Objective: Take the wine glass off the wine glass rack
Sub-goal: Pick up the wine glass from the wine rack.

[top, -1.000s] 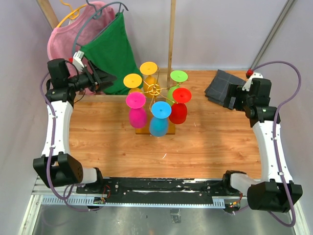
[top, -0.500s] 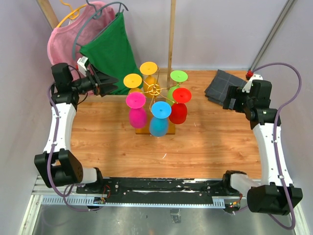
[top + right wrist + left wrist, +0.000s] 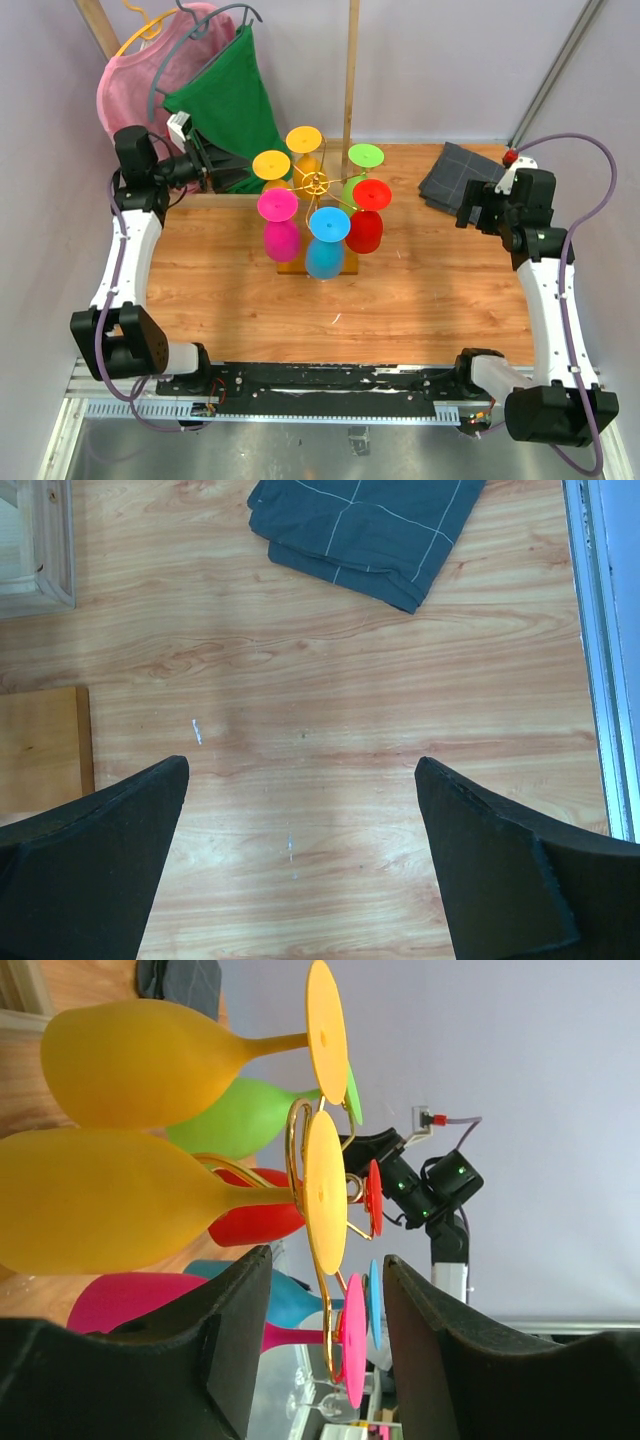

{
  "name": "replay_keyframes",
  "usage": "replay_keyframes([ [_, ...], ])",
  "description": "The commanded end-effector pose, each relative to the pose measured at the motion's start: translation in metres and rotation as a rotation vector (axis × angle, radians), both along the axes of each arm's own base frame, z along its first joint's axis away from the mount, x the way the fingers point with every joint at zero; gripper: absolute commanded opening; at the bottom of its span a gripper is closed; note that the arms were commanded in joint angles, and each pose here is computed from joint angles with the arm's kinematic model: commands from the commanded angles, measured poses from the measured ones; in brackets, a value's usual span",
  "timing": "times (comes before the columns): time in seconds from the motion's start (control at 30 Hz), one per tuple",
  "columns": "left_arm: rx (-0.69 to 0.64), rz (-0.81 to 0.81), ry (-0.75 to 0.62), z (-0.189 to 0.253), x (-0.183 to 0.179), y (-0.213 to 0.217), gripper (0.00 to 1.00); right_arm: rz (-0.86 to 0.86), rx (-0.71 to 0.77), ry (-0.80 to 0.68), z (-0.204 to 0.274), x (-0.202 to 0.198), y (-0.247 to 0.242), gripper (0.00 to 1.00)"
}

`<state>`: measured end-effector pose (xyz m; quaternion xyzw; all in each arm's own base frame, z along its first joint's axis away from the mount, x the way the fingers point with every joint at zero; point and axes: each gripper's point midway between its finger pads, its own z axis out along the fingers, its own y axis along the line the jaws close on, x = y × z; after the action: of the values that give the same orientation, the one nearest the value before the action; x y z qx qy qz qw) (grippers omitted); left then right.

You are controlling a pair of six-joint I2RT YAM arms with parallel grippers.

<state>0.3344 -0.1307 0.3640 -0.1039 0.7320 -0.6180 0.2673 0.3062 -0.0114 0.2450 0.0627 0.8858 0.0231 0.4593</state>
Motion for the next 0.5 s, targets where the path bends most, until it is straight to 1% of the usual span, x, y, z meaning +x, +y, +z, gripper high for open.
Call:
replay_keyframes([
  [0.0,-0.014,-0.033,0.010,-0.0034,-0.0005,-0.0046,0.52,-0.008,-0.001,0.004,-0.0028,-0.0070,-0.0026,0.98],
  [0.47,-0.022,-0.052,0.019,-0.0063,0.0059,-0.0101,0.42,-0.011,-0.008,0.000,-0.0044,-0.0087,-0.0037,0.98],
])
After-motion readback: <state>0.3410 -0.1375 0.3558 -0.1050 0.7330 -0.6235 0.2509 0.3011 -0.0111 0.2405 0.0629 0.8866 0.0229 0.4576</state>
